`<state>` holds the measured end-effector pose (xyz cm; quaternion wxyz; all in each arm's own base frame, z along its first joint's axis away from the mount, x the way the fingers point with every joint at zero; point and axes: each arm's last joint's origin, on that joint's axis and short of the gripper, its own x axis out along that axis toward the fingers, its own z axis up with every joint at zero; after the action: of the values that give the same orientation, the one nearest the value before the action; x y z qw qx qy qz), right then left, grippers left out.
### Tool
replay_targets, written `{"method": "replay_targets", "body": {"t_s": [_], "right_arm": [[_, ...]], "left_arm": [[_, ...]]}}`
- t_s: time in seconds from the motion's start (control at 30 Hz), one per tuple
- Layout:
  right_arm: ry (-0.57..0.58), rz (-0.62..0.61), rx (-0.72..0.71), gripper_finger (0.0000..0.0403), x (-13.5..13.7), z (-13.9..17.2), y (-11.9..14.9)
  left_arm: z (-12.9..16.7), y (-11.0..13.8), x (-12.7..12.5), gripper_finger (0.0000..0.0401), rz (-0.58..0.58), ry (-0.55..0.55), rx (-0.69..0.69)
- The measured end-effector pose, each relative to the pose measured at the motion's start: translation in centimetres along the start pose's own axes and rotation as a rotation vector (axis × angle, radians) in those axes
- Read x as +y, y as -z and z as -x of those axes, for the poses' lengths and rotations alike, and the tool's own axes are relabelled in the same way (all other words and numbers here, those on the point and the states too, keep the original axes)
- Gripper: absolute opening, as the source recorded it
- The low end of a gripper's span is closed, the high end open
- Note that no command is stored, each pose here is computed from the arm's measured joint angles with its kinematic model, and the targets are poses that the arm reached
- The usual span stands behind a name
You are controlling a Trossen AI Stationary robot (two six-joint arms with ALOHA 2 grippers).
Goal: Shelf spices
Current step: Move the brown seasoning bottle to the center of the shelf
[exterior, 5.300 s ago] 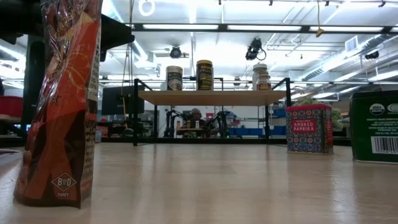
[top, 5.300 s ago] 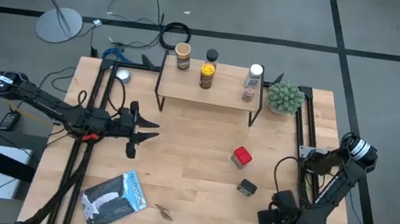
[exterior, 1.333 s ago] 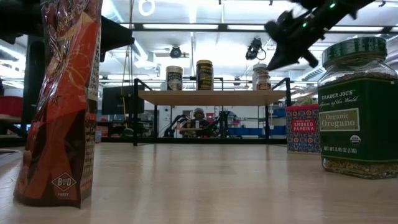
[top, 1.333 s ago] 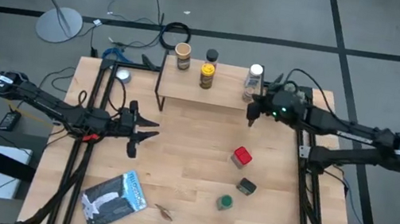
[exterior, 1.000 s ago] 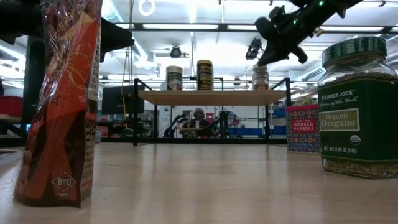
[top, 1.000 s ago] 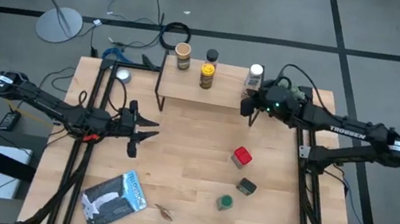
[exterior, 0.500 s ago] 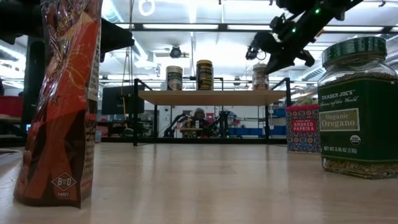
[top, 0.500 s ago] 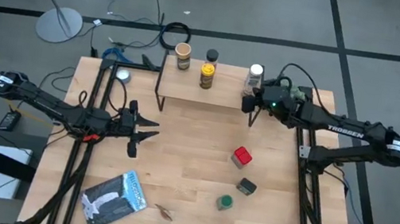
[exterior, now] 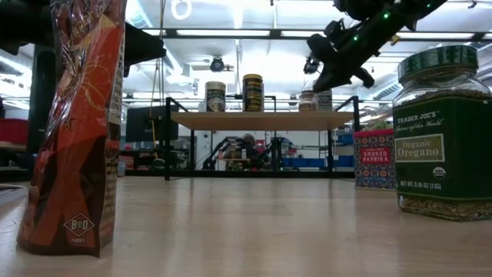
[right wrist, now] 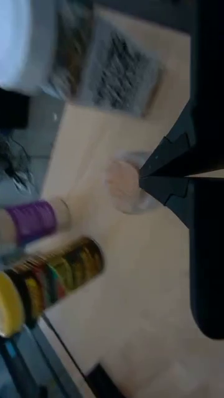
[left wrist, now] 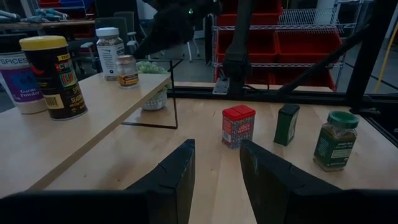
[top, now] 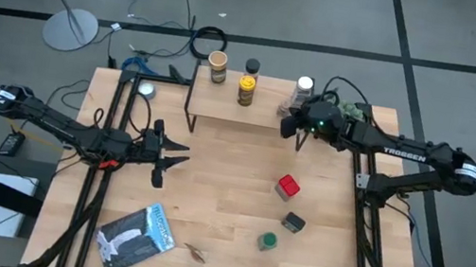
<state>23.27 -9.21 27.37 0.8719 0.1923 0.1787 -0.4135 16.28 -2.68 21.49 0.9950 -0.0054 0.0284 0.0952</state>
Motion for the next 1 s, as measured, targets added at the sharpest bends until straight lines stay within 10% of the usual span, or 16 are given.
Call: {"method": "replay_targets", "body": {"t_s": [0.67, 1.0], "right_arm": [[0.157, -0.011, -0.103, 0.0000, 0.4, -0.9, 0.1], [-0.048, 0.058, -0.078, 0.0000, 2.0, -3.3, 0.5]], "left_arm": [[0.0, 0.0, 0.0, 0.0131, -0.002, -0.001, 0.001], [0.0, 0.0, 0.0, 0.0131, -0.002, -0.003, 0.002]]}}
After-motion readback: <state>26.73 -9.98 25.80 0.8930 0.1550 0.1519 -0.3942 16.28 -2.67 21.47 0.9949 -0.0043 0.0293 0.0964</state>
